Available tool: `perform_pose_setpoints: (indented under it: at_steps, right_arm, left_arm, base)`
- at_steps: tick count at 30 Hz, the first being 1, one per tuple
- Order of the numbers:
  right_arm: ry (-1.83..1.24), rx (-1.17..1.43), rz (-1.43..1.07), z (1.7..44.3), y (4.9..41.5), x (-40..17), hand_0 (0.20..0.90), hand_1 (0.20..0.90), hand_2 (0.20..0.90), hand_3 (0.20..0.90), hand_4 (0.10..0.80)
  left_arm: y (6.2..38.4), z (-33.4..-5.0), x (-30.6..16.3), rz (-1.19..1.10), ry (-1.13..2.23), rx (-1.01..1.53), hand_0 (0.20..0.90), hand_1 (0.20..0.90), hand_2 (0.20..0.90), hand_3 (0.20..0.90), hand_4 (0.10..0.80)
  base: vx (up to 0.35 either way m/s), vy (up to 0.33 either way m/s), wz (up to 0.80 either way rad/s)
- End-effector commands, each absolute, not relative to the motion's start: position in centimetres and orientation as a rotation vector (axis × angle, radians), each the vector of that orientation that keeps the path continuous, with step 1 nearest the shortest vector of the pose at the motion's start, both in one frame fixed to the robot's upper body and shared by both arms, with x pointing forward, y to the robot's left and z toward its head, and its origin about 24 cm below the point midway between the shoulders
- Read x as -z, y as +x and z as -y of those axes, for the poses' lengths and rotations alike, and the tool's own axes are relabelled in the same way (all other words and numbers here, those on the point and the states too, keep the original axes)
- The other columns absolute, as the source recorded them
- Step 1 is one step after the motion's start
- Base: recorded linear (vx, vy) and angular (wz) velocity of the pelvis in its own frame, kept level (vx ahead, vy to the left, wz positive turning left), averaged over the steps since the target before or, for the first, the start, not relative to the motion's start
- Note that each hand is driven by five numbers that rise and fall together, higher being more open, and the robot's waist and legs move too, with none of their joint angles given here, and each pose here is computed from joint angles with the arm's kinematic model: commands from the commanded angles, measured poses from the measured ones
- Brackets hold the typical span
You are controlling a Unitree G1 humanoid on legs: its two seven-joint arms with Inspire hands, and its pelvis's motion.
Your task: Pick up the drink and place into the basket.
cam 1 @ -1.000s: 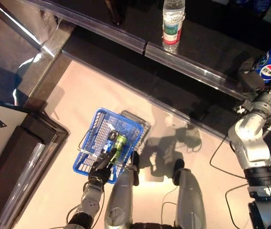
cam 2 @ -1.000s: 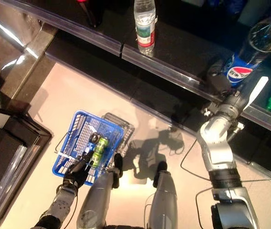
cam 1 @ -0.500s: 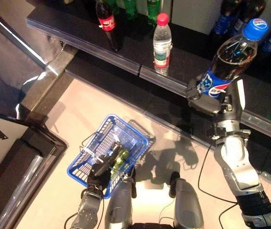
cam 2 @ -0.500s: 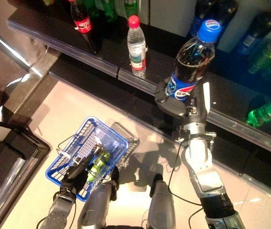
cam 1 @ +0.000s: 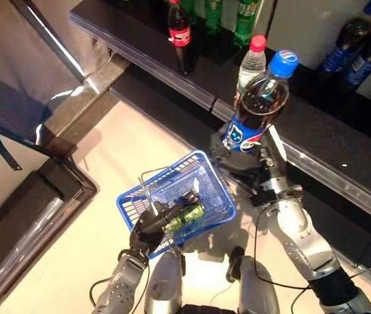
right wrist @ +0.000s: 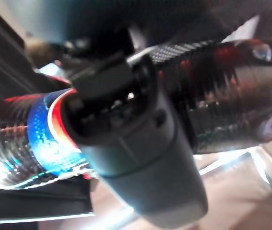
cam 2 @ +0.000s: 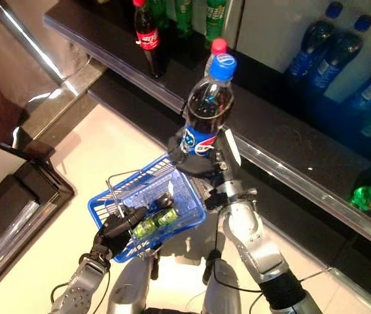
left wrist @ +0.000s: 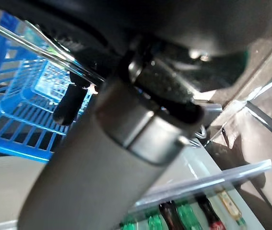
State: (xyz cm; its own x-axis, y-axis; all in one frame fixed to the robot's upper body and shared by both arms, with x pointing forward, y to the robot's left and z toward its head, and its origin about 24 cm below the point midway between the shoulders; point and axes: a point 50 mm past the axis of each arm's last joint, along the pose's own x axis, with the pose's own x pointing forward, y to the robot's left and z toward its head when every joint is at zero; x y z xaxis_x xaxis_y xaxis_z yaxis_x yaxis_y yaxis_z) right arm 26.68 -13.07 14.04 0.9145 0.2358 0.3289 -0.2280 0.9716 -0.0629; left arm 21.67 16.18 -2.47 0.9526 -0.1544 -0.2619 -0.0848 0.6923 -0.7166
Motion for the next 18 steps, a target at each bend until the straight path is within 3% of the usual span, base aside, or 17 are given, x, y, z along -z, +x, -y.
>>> perform_pose_setpoints:
  at_steps: [1, 18]
  right_arm:
    - [0.125, -0.357, 0.676, 10.4, 24.9, -20.0, 0.3, 0.3, 0.3, 0.2, 0.1]
    - [0.06, -0.339, 0.439, 7.3, 27.1, -15.1, 0.3, 0.3, 0.3, 0.2, 0.1]
  left_arm:
    - [22.9, -16.8, -7.0, 0.174, -0.745, 0.339, 0.3, 0.3, 0.3, 0.2, 0.1]
    - [22.0, -12.4, -13.1, 0.37, -0.7, 0.822, 0.3, 0.3, 0.3, 0.2, 0.1]
  base:
    - [-0.026, -0.014, 0.13]
    - [-0.061, -0.02, 0.15]
